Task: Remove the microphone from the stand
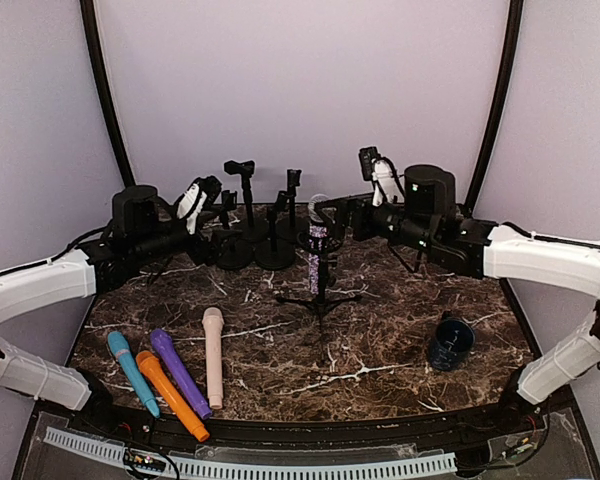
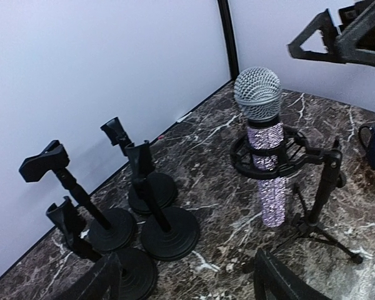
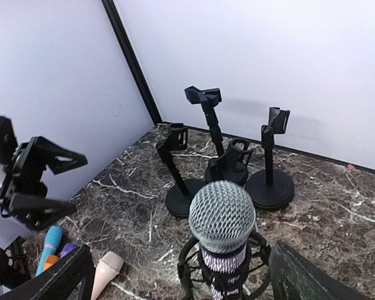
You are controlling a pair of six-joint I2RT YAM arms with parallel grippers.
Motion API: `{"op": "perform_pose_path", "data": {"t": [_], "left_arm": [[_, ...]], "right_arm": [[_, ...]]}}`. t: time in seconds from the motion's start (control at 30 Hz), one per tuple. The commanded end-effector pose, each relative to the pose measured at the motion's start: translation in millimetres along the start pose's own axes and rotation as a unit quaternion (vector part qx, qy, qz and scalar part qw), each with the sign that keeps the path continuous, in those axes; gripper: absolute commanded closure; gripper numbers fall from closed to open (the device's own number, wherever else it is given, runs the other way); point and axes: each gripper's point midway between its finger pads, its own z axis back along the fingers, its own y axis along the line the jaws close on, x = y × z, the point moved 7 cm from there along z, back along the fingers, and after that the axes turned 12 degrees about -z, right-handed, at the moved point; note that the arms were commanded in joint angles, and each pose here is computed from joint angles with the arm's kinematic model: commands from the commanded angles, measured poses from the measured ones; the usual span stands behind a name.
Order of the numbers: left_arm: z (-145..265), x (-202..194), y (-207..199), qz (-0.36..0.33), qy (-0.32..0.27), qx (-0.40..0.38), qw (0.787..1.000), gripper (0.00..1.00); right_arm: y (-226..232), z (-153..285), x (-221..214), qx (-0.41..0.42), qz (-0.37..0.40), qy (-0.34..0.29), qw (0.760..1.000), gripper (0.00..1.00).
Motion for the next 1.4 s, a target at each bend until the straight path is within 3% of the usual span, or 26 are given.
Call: {"op": "perform_pose_path", "data": {"t": [0.0, 0.17, 0.33, 0.77, 0.9, 1.13, 1.37], "left_arm": [[-5.8, 28.0, -10.0, 0.044, -0.061, -0.069, 0.995, 0.25], [-24.5, 40.9, -23.5, 0.099, -0.088, -0.124, 0.983, 0.25], [-40.7, 44.9, -52.1, 0.108, -0.084, -0.156, 0.978, 0.25], [-82.4, 26.5, -118.8, 0.122, -0.084, -0.16, 0.976, 0.25], [-97.8, 20.7, -132.0, 0.127, -0.082, -0.165, 0.975, 0.25], [-107.7, 17.8, -127.2, 0.141, -0.084, -0.117, 0.98, 0.25], [-115.2, 20.4, -126.0, 0.151, -0.096, -0.108, 0.978, 0.31]], "right_arm": [[-13.0, -29.8, 3.8, -0.076, 0.024, 0.039, 0.996, 0.01], [-17.5, -57.6, 3.9, -0.108, 0.04, 0.057, 0.992, 0.01], [-20.2, -64.8, 4.5, -0.119, 0.051, 0.054, 0.99, 0.03], [-25.2, -75.7, 3.4, -0.14, 0.087, 0.058, 0.985, 0.26], [-25.1, -79.1, 2.6, -0.137, 0.086, 0.06, 0.985, 0.38], [-23.1, -79.6, 6.3, -0.134, 0.082, 0.053, 0.986, 0.58], [-21.0, -78.4, 8.0, -0.129, 0.081, 0.051, 0.987, 0.67]]}}
